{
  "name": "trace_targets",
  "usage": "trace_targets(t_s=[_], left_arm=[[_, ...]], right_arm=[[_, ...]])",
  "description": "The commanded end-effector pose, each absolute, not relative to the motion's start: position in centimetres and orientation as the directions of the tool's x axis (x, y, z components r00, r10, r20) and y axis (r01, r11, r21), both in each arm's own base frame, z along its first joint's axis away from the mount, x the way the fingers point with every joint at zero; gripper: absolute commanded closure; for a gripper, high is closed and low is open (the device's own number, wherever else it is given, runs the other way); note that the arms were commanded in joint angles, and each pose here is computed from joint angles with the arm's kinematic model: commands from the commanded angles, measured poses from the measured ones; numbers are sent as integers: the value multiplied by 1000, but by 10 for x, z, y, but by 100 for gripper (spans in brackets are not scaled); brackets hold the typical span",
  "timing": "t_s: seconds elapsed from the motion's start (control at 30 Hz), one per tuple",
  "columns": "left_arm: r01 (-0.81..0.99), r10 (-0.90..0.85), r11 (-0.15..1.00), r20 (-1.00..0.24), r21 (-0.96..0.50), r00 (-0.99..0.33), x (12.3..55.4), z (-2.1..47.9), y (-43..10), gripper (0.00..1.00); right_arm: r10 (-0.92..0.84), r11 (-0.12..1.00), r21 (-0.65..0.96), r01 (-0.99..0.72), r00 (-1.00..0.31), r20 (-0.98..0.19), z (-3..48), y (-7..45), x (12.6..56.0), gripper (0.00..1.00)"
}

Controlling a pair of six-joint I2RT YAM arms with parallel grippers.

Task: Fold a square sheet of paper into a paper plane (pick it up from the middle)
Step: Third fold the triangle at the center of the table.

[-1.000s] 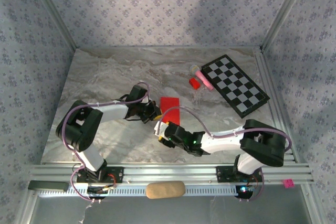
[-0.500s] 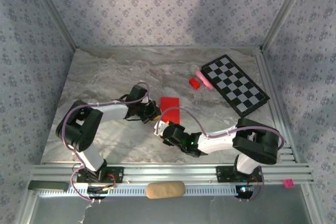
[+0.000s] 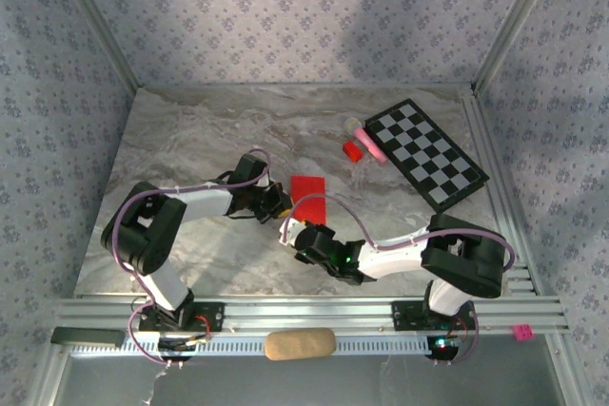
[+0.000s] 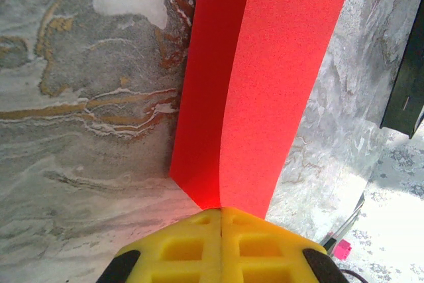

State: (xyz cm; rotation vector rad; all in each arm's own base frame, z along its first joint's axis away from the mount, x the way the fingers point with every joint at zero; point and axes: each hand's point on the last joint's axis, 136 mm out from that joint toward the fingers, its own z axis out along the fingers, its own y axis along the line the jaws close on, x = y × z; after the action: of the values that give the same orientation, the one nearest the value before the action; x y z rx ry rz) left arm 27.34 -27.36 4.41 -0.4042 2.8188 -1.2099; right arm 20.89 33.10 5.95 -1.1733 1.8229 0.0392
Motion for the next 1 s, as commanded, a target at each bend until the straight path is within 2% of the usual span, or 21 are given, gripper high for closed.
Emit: trace_targets(t_s=[0.0,0.47,0.57,0.63,0.7,0.8,0.97], left_arm=[[-213,-260,640,53,-738,-964,275,58,-274,100],[-216,-266,640,51,-738,-963,276,58,-273,99],[-215,-275,645,40,-733,-961,276,59,-271,92],[-213,-287,657,21,-723,-958,277,61,-266,81],[-210,-302,672,-4,-710,-953,278,65,-259,77],[-201,-327,694,-54,-691,-944,283,75,-246,64],[-141,-321,720,-146,-679,-936,296,98,-233,59]], right_arm=[[-655,585,-402,-704,-119,-746,69,332,210,72],[-645,597,-375,-709,-146,-750,67,331,209,89],[-634,598,-341,-725,-169,-755,65,331,208,95],[-617,603,-303,-738,-190,-764,64,332,207,96],[-598,601,-253,-759,-216,-772,63,333,204,97],[-554,591,-136,-796,-277,-785,61,335,200,97],[-474,543,92,-834,-396,-786,63,343,192,98]])
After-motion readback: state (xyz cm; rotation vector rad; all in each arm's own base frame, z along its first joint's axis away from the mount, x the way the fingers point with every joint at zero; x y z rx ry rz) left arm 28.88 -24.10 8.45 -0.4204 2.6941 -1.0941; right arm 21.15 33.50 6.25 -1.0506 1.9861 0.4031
